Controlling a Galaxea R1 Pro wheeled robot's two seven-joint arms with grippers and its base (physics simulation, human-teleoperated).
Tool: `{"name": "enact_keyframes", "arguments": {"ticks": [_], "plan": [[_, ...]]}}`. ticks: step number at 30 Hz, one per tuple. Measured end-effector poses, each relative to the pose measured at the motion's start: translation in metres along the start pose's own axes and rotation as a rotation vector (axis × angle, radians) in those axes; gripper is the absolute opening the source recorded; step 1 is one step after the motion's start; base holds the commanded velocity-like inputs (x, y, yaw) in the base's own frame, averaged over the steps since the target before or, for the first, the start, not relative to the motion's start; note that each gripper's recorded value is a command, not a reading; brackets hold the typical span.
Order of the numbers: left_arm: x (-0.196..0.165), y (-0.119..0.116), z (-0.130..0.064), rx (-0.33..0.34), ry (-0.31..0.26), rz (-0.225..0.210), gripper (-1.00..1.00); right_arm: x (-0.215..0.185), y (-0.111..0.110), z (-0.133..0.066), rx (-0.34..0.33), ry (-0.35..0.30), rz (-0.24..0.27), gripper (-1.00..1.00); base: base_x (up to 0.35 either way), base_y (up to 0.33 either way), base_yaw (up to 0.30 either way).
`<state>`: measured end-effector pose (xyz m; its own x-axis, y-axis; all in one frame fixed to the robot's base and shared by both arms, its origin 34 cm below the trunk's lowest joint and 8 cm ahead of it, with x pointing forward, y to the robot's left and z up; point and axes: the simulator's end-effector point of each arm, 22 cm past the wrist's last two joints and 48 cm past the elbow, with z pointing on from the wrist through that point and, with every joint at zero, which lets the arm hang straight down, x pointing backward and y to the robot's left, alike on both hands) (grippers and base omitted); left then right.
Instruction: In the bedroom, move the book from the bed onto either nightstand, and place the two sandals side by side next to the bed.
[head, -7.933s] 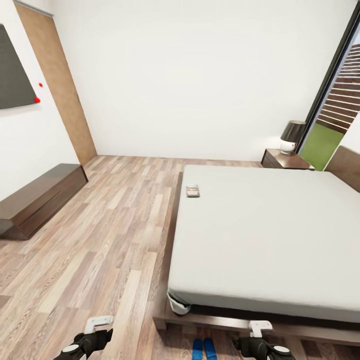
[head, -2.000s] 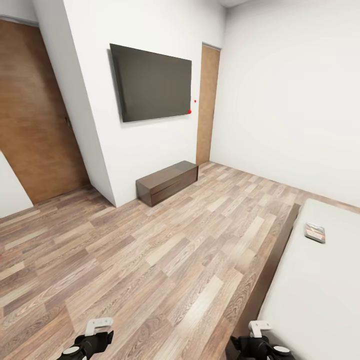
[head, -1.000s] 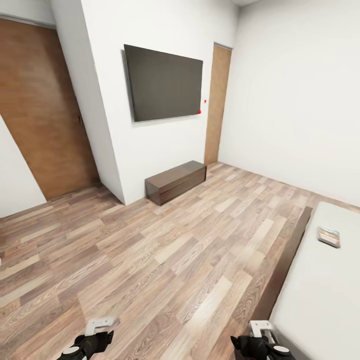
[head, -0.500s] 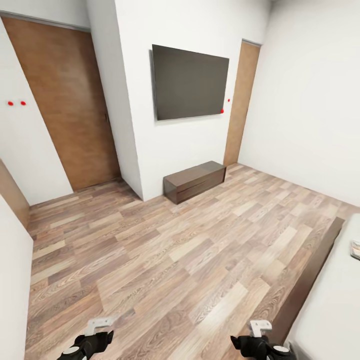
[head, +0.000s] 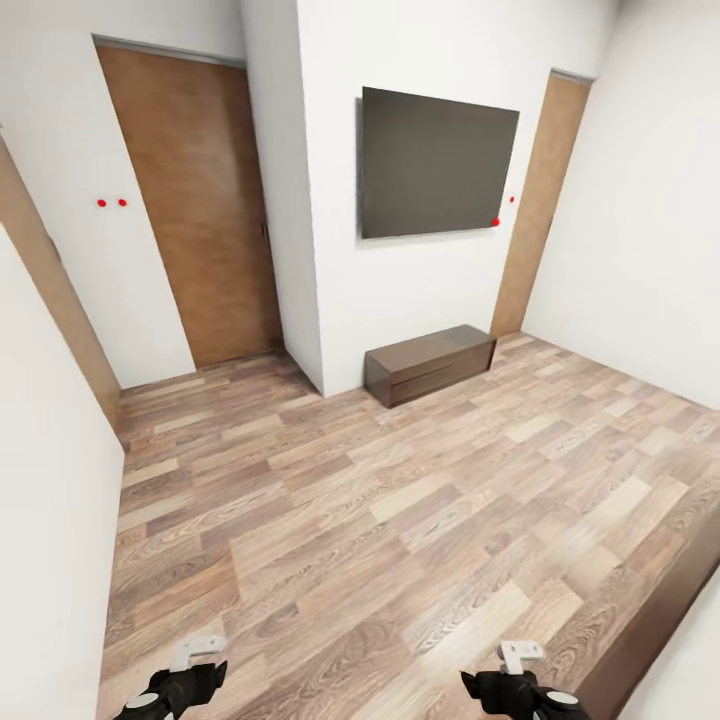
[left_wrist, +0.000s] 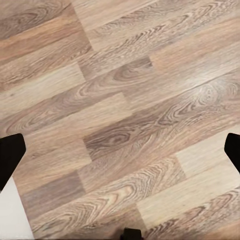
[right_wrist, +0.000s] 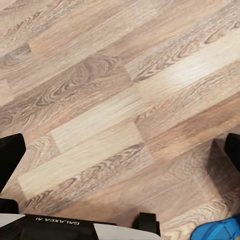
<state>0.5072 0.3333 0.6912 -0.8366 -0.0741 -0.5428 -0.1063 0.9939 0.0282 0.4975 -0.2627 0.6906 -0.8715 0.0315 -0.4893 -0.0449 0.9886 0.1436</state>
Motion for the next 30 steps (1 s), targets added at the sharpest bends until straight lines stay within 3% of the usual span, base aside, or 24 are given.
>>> {"name": "enact_keyframes", "arguments": {"ticks": [9, 30], "plan": [[0.000, 0.000, 0.000, 0.000, 0.001, 0.001, 1.00, 0.000, 0.000, 0.000, 0.000, 0.000, 0.001, 1.00, 0.000, 0.000, 0.110], [-0.010, -0.001, -0.004, 0.002, -0.021, -0.001, 1.00, -0.009, 0.001, -0.004, -0.003, -0.021, -0.004, 1.00, 0.040, 0.000, 0.010]]}}
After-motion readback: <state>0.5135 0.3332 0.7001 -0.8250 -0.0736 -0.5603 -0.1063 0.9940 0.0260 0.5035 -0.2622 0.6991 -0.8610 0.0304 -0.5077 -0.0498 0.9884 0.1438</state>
